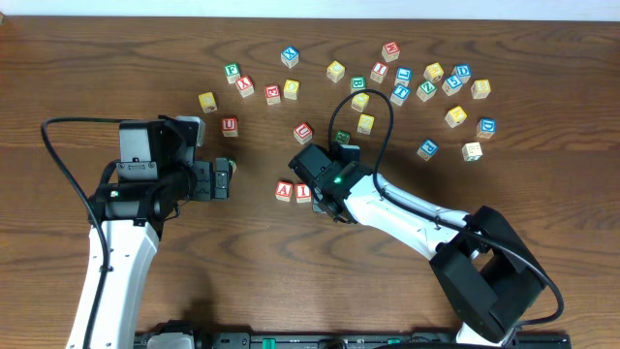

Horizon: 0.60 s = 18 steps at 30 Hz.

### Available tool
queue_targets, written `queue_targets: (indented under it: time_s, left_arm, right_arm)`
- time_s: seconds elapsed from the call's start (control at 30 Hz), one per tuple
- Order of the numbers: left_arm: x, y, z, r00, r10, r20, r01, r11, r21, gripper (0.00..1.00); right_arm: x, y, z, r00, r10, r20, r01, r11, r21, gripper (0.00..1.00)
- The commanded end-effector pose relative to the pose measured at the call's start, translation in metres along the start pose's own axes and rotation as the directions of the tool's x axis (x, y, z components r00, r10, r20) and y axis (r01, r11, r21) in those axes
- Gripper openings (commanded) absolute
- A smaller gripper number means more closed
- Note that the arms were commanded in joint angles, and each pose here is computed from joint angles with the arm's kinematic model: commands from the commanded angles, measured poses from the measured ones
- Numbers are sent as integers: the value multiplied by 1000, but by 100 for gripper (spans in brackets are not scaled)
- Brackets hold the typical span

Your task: Spell out AI2

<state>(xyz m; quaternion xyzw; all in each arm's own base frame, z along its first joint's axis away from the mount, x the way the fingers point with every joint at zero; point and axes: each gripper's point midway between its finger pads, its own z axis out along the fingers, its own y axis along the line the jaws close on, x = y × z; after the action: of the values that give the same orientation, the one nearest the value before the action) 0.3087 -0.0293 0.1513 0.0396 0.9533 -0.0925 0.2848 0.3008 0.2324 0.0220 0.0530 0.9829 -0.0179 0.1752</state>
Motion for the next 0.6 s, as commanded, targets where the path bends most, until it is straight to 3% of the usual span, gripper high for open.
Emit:
queue_targets:
  time_s: [0.0,0.57]
  left_arm:
    - [-1,1,-1,1000,13,1,-13,1000,2,98]
    - [-1,1,-1,1000,13,1,-13,1000,2,98]
  right_arm:
    - [-3,3,-8,1000,-3,24,4,1000,-17,1]
    - [-3,8,-8,1000,-2,19,2,999,-36,1]
